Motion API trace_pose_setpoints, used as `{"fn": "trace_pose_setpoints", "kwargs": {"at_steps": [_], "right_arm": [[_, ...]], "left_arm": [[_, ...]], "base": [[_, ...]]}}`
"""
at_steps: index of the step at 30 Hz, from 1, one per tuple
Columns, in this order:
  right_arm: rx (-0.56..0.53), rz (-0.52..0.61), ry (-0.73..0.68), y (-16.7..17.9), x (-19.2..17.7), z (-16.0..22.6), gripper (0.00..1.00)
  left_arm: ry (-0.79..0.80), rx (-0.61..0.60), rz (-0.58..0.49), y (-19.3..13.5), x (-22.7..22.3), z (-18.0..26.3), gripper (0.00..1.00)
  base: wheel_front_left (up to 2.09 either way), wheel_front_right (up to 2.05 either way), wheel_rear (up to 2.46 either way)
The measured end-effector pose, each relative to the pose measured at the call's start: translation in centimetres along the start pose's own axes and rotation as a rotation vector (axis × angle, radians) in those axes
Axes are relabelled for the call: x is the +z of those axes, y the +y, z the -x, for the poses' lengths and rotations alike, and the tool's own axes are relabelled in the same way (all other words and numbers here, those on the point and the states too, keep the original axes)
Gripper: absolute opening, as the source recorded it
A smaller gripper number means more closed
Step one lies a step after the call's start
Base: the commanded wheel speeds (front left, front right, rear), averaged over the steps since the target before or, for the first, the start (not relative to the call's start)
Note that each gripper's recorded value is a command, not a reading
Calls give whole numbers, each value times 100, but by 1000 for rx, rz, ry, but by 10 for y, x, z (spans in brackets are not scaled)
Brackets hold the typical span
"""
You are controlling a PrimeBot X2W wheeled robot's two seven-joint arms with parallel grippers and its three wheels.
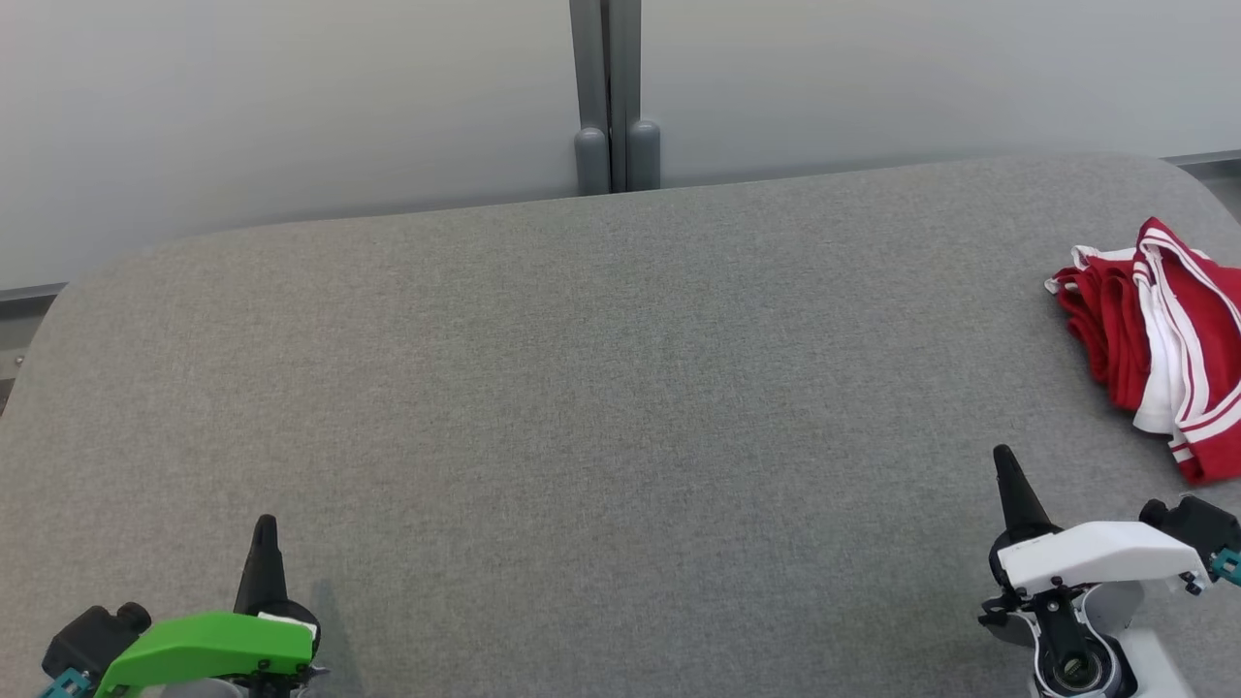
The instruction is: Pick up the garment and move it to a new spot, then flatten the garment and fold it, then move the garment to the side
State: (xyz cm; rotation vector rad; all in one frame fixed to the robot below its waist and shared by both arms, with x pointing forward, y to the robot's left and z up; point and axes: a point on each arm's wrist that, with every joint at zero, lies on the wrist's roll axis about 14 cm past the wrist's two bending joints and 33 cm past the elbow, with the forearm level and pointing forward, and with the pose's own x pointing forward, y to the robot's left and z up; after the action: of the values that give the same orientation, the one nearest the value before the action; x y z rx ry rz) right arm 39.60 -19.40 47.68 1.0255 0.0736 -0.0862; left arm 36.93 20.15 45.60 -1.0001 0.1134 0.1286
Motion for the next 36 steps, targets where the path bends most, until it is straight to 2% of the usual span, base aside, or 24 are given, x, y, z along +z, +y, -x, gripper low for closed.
{"fn": "trace_pose_setpoints", "kwargs": {"at_steps": [13, 36], "right_arm": [[12, -137, -1, 3, 4, 2, 0], [49, -324, 2, 11, 11, 5, 0]], "left_arm": [[-4, -27, 145, -10, 6, -4, 0], [6, -73, 339, -23, 12, -7, 0]], "base": [[0, 0, 0], [0, 0, 0]]}}
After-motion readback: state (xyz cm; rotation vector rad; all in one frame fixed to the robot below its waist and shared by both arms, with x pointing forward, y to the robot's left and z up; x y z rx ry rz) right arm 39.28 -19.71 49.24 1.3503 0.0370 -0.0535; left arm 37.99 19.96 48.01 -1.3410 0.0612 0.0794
